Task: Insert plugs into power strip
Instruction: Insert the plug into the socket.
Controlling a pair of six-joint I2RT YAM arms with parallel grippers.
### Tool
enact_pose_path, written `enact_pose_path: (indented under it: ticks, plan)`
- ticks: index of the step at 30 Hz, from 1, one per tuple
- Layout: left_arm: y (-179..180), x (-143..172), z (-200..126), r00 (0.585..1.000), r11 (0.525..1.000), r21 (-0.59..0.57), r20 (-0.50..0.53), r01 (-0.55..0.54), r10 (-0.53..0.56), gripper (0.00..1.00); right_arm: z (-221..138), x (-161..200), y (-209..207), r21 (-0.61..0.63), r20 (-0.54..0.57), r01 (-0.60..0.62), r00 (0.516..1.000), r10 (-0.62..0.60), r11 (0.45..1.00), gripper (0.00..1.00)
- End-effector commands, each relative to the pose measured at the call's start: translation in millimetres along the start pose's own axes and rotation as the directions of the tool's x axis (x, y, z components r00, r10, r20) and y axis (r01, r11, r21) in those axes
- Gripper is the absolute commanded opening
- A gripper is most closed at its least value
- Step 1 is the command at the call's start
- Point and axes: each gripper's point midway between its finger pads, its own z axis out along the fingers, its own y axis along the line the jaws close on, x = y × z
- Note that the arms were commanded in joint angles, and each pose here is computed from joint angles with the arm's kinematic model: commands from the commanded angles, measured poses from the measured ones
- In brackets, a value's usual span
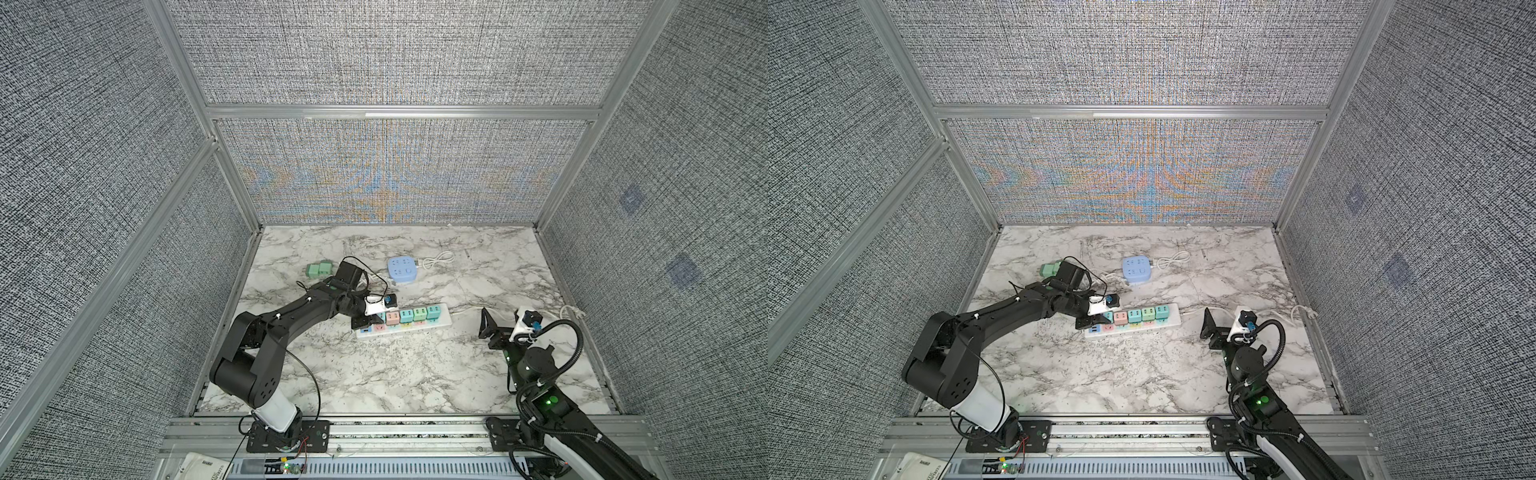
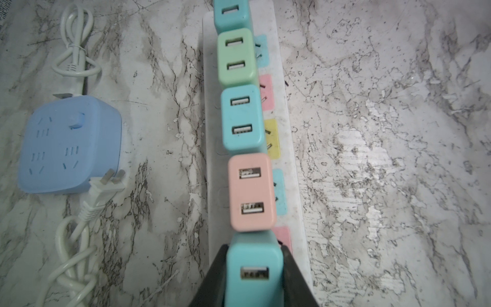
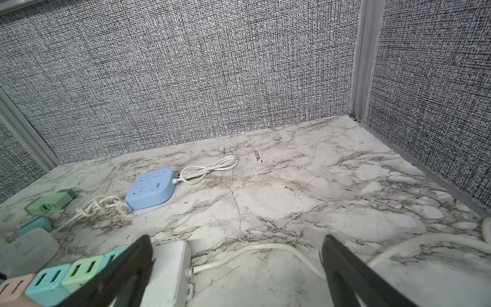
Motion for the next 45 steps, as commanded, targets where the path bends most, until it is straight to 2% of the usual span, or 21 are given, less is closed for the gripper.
enact_pose_path:
  ticks: [1,16,29,37,45]
  plan:
    - [-12,16,2,0.997,0.998,0.043,-0.067,0.052,-0.049,0.00,-1,7,-2,0.004,-0.009,-0.007,1.000,0.007,1.000,0.99]
    - [-8,19,-5,0.990,0.995,0.004,-0.106,0.097,-0.096,0.00,-1,6,-3,0.006,-0.007,-0.010,1.000,0.011,1.000,0.99]
    - [-12,20,4,0.986,0.989,0.061,-0.110,0.132,-0.125,0.00,-2,6,-3,0.002,-0.006,-0.014,1.000,0.014,1.000,0.99]
    - [-14,12,7,0.993,0.991,0.076,-0.054,0.109,-0.106,0.00,-2,7,-3,0.003,-0.007,-0.014,1.000,0.014,1.000,0.99]
    - [-1,-7,-13,0.996,0.997,-0.015,0.052,0.071,-0.070,0.00,-2,6,-3,0.002,-0.004,-0.016,1.000,0.016,1.000,0.99]
